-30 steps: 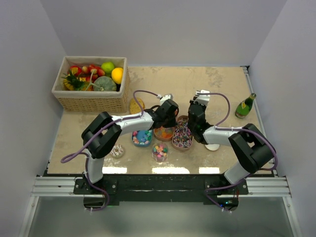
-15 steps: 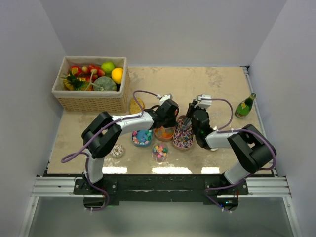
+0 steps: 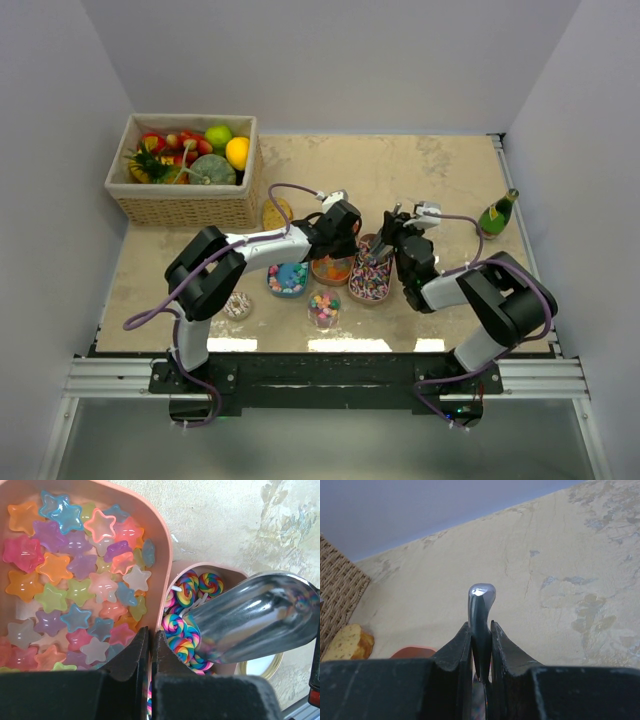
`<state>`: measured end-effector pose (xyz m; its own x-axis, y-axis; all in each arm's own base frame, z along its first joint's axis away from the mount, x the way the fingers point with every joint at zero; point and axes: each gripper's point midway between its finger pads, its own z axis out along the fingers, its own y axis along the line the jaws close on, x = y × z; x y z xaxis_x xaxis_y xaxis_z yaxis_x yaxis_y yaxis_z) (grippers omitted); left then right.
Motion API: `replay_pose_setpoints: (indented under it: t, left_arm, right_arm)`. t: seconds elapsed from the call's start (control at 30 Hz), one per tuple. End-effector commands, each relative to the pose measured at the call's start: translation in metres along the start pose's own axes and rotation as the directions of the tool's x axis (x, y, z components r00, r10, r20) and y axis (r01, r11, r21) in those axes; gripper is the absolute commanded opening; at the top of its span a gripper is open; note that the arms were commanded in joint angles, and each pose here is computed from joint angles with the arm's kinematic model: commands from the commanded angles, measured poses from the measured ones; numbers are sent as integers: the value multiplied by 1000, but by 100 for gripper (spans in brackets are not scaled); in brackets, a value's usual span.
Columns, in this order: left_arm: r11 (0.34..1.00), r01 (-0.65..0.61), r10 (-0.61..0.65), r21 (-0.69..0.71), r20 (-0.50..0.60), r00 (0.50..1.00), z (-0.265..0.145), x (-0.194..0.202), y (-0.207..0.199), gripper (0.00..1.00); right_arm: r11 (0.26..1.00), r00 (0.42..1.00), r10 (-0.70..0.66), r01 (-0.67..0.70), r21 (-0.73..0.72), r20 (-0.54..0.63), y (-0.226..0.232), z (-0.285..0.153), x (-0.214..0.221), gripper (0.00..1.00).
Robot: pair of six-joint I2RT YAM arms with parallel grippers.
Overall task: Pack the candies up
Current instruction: Scoop the fake candies from the storage box.
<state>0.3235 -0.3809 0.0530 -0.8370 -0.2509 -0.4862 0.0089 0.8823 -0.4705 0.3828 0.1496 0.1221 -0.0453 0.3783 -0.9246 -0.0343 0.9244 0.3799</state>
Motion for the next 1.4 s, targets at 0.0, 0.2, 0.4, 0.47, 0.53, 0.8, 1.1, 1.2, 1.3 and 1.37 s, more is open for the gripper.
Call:
replay_pose_setpoints:
  t: [0.0,0.2,0.4,0.47,0.53,0.8,1.1,1.2,1.3,1.37]
  left_arm:
    - [997,32,-35,-73,-38,999,14,14,21,0]
    - [999,-2,0,-41,-56,998,15,17,17,0]
    - [999,-35,33,-23,-78,996,14,21,15,0]
    - [999,-40,38,-24,-79,996,15,21,16,0]
    - [999,-38,36,-21,-83,996,15,22,15,0]
    - [999,-47,46,-7,-85,995,17,20,10,0]
    - [998,-62,61,-4,-85,995,18,20,11,0]
    - [998,-63,64,9,-88,994,18,21,9,0]
    - [998,-66,67,12,-89,994,17,21,8,0]
    - [997,-73,74,14,-88,993,17,21,8,0]
  right_arm:
    - [991,958,55,-88,-105,-283,17,-34,79,0]
    - [999,979,-5,-4,-44,-205,4,-25,61,0]
    - [991,998,-63,65,119,-21,-13,-13,-3,0]
    - [986,995,-99,98,138,5,-10,-10,-15,0]
    - [981,990,-144,144,132,-6,-7,-9,-14,0]
    - [995,984,-99,94,-41,-149,21,-14,39,0]
    - [986,946,96,-133,-98,-309,23,-42,96,0]
    - [974,930,127,-182,-133,-345,30,-47,106,0]
    - [958,915,159,-233,-166,-370,38,-51,113,0]
    - [954,907,156,-241,-177,-391,39,-53,119,0]
